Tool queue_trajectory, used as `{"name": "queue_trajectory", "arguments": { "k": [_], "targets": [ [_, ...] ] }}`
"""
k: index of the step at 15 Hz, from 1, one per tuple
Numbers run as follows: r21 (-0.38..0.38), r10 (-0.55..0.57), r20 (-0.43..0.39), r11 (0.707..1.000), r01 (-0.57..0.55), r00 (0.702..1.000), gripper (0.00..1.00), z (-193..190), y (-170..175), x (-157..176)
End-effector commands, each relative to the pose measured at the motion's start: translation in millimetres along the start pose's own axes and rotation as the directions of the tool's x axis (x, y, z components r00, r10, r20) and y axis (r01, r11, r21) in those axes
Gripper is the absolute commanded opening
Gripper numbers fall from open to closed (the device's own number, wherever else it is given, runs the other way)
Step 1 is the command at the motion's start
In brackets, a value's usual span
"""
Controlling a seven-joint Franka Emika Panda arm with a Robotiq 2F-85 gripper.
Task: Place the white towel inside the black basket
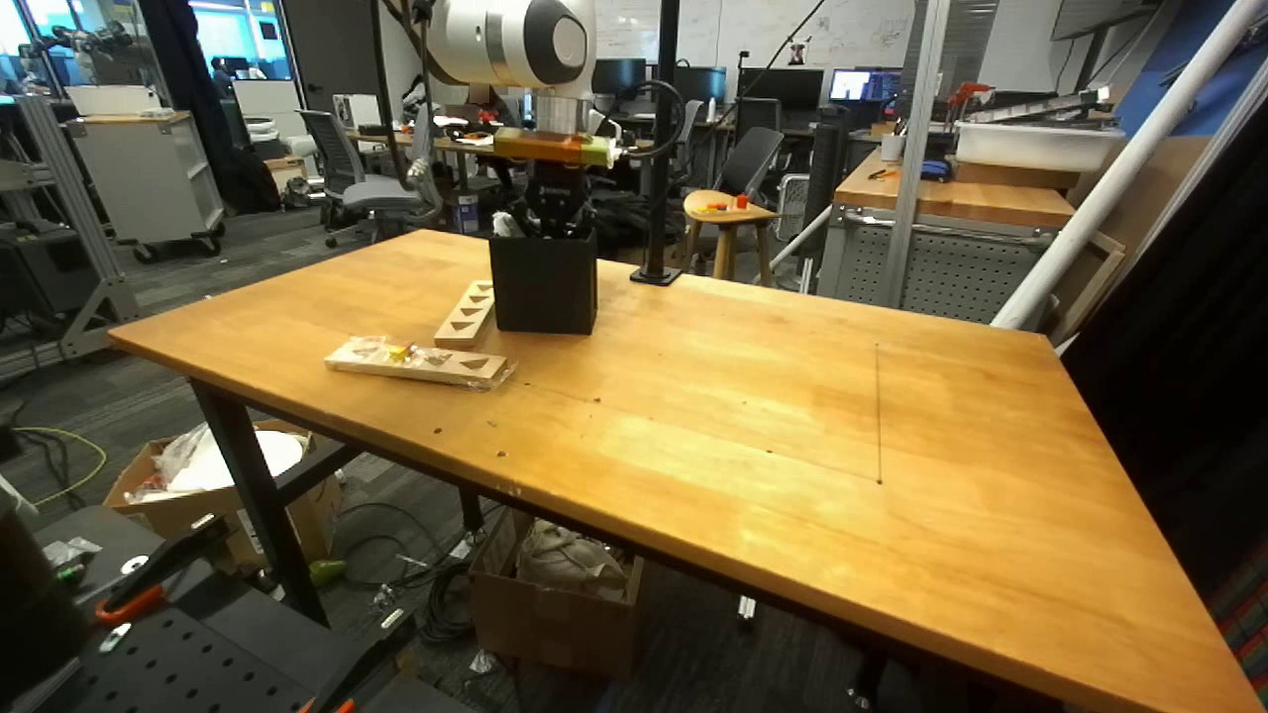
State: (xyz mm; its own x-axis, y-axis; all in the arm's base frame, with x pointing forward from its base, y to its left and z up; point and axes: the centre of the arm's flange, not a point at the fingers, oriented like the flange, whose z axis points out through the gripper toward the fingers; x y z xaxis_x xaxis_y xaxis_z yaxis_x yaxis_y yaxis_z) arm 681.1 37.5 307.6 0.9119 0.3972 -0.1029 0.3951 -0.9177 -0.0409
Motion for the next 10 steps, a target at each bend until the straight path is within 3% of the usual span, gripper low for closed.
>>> {"name": "queue_trajectory", "arguments": {
  "k": [1,6,10],
  "targets": [
    [0.036,-0.011,-0.005,0.999,0.011,1.000,0.00,-6,9,10],
    [0.047,-0.010,0.000,0.999,0.010,1.000,0.00,-7,8,10],
    [-0.013,-0.010,-0.012,1.000,0.010,1.000,0.00,-31,-2,6]
  ]
}}
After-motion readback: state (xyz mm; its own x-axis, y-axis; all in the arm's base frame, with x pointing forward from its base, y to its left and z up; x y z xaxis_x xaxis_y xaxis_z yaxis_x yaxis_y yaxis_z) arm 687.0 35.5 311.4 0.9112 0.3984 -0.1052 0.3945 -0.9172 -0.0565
